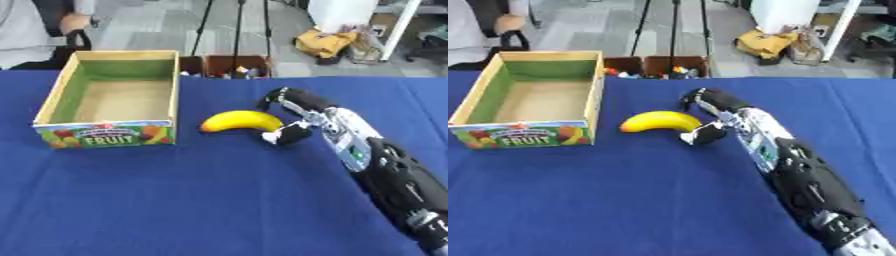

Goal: Pick up objects on the table and place them in the box.

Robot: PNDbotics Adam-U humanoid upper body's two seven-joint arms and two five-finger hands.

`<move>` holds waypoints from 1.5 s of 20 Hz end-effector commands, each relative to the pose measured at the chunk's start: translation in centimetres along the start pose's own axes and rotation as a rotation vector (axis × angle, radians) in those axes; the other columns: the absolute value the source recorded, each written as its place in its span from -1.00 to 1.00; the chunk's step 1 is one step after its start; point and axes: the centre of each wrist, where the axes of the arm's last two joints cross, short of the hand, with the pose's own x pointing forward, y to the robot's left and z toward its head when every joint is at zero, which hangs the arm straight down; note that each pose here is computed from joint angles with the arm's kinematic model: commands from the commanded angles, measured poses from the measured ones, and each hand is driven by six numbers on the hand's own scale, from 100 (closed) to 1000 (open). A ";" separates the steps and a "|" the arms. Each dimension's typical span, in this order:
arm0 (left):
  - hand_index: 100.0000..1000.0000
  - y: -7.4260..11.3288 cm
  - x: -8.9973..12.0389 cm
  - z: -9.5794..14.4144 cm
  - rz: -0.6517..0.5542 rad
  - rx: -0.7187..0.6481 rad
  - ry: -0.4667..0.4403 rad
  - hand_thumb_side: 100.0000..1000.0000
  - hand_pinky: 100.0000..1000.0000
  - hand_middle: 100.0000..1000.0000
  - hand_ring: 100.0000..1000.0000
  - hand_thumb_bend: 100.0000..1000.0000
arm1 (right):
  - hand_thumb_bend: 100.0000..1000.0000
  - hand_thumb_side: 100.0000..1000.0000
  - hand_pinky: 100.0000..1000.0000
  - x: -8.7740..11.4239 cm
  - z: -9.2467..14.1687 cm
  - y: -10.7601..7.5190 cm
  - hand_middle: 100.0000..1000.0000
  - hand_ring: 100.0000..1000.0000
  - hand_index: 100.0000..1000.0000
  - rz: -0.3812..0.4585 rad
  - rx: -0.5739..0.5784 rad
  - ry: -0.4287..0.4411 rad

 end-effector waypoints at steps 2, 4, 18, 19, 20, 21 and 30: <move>0.70 0.1 0.6 -0.7 0.002 -0.002 -0.030 0.89 -0.02 0.35 0.18 -1.00 | -0.46 -0.32 0.61 0.0 0.2 -1.9 0.18 0.77 0.52 0.023 -0.039 -0.024; 0.70 0.1 0.6 -0.7 0.002 -0.003 -0.031 0.88 -0.02 0.35 0.18 -1.00 | -0.50 -0.32 0.61 0.5 0.1 -2.1 0.18 0.77 0.51 0.021 -0.041 -0.042; 0.70 0.0 0.7 -0.8 0.007 0.001 -0.034 0.87 -0.04 0.34 0.18 -1.00 | -0.58 -0.39 0.58 0.4 -0.1 -1.3 0.15 0.73 0.48 0.025 -0.004 -0.026; 0.70 0.0 0.7 -0.8 0.007 0.001 -0.034 0.87 -0.04 0.34 0.18 -1.00 | -0.58 -0.39 0.58 0.4 -0.1 -1.2 0.15 0.73 0.47 0.027 -0.005 -0.027; 0.70 0.0 0.7 -0.8 0.007 0.001 -0.034 0.87 -0.04 0.34 0.18 -1.00 | -0.59 -0.40 0.57 0.4 -0.1 -1.2 0.14 0.73 0.46 0.028 -0.008 -0.027; 0.70 0.0 0.7 -0.9 0.007 0.001 -0.035 0.87 -0.04 0.34 0.18 -1.00 | -0.60 -0.40 0.56 0.4 -0.2 -1.2 0.14 0.72 0.46 0.029 -0.010 -0.027; 0.70 0.0 0.7 -0.8 0.007 0.003 -0.032 0.86 -0.04 0.34 0.17 -1.00 | -0.64 -0.40 0.51 0.4 -0.1 -1.1 0.04 0.67 0.39 0.028 -0.031 -0.026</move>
